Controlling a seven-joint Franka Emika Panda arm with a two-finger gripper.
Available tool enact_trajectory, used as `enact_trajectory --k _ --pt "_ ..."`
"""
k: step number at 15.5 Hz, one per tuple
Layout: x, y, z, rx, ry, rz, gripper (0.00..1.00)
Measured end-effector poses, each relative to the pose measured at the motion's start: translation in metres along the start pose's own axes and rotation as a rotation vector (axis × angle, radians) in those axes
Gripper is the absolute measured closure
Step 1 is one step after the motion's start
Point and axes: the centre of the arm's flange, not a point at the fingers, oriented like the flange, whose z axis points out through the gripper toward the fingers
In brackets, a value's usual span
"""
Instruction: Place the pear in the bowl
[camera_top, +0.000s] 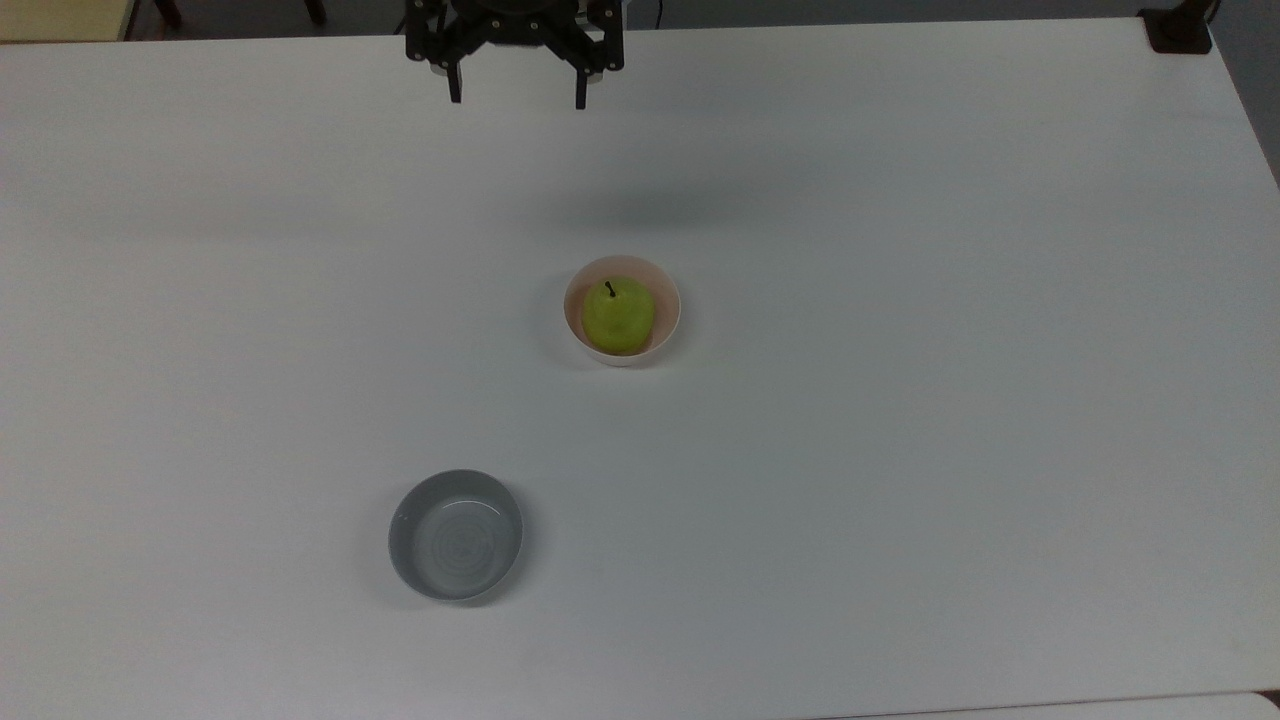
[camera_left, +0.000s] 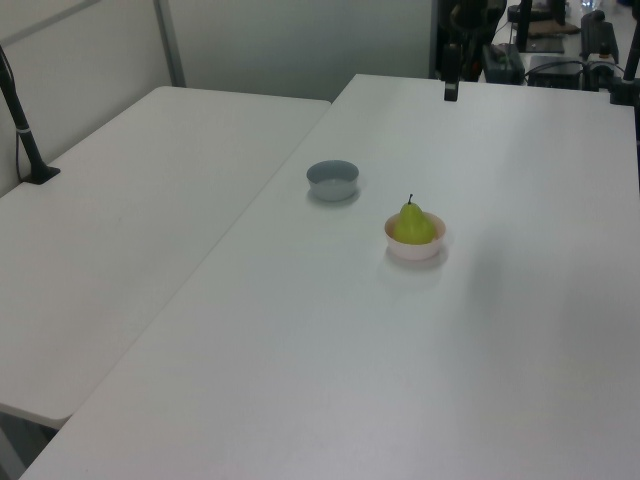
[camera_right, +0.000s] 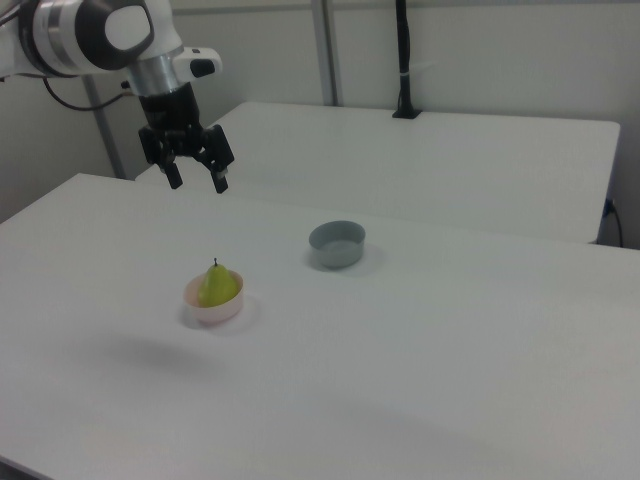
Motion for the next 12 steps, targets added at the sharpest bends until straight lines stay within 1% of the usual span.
enact_trajectory --k 2,3,6,12 --pt "-0.005 0.011 -0.008 0.038 0.006 0.040 0.00" --pt "-0.008 0.017 -0.008 0.052 -0.011 0.052 0.00" --pt "-0.014 0.021 -0.011 0.059 -0.043 0.061 0.00" --pt "-0.015 0.023 -0.012 0.059 -0.043 0.063 0.00"
